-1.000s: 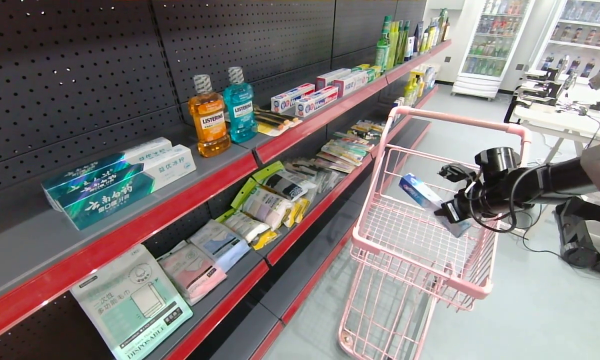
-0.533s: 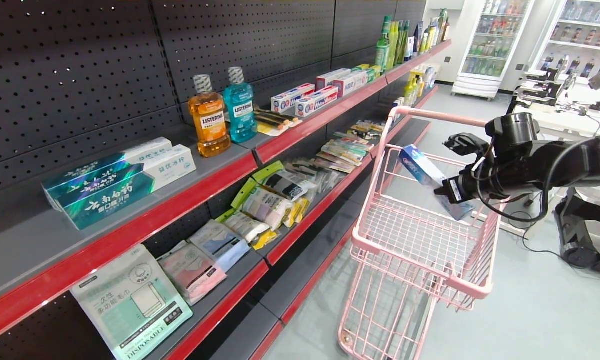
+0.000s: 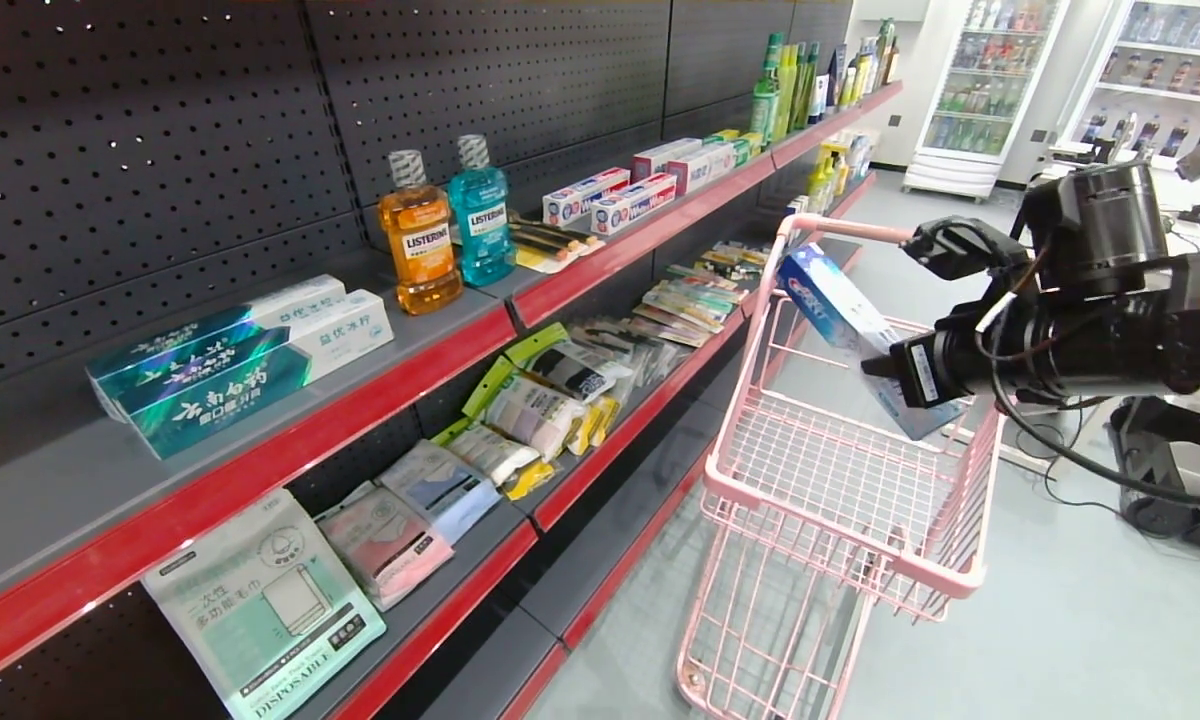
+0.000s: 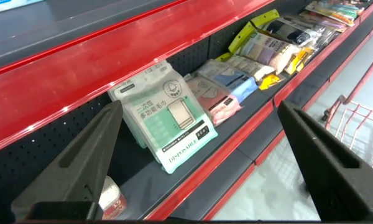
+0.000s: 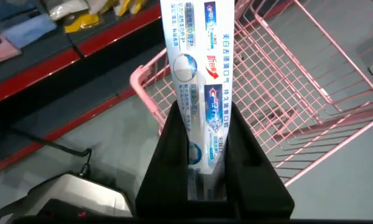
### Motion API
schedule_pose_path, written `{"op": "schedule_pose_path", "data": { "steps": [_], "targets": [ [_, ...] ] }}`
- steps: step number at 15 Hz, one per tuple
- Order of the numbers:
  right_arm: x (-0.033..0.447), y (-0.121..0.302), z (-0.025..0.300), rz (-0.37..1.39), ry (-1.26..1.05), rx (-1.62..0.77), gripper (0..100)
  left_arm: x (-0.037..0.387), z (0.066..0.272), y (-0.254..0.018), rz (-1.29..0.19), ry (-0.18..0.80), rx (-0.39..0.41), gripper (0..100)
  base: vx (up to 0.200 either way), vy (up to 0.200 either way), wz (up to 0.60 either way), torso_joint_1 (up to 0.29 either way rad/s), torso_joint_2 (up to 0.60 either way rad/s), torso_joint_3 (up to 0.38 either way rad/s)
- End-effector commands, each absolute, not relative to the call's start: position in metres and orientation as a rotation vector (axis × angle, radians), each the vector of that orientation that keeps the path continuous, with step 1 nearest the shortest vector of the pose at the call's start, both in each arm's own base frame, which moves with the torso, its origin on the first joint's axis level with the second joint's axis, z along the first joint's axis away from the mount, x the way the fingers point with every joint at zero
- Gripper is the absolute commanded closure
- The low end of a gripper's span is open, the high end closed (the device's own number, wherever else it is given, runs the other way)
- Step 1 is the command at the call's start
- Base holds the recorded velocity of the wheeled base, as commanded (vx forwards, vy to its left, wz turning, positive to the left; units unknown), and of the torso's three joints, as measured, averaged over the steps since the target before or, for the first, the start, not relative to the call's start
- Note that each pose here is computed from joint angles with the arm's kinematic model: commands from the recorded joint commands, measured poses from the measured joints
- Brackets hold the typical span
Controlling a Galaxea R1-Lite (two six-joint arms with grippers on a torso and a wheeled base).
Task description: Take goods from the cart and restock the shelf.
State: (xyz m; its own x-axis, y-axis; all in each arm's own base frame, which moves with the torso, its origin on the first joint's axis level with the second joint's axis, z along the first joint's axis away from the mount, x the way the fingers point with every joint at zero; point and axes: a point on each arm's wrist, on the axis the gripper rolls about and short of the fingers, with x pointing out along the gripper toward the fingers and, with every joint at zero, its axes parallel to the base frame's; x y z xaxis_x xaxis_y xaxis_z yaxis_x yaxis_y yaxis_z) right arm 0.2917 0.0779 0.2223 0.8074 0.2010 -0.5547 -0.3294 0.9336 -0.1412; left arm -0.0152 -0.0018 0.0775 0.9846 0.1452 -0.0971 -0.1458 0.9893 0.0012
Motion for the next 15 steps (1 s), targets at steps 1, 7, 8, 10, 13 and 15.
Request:
{"op": "schedule_pose_path", "data": {
  "steps": [1, 7, 8, 10, 13, 15],
  "targets": [
    [0.241, 0.087, 0.234, 0.328, 0.514, -0.259, 100, -0.015, 0.078, -0.002, 0.147, 0.098, -0.006, 0, 0.0, 0.0, 0.0, 0.0, 0.0, 0.0],
    [0.164, 0.073, 0.22, 0.352, 0.499, -0.298, 100, -0.015, 0.078, -0.002, 0.147, 0.097, -0.006, 0, 0.0, 0.0, 0.0, 0.0, 0.0, 0.0],
    [0.144, 0.064, 0.216, 0.353, 0.477, -0.3, 100, -0.015, 0.078, -0.002, 0.147, 0.097, -0.006, 0, 0.0, 0.0, 0.0, 0.0, 0.0, 0.0],
    [0.116, 0.048, 0.211, 0.335, 0.425, -0.317, 100, -0.015, 0.078, -0.002, 0.147, 0.098, -0.006, 0, 0.0, 0.0, 0.0, 0.0, 0.0, 0.0],
    [0.087, 0.027, 0.202, 0.288, 0.368, -0.362, 100, -0.015, 0.078, -0.002, 0.147, 0.097, -0.006, 0, 0.0, 0.0, 0.0, 0.0, 0.0, 0.0],
    [0.074, 0.02, 0.193, 0.319, 0.343, -0.404, 100, -0.015, 0.078, -0.002, 0.147, 0.097, -0.006, 0, 0.0, 0.0, 0.0, 0.0, 0.0, 0.0]
  ]
}}
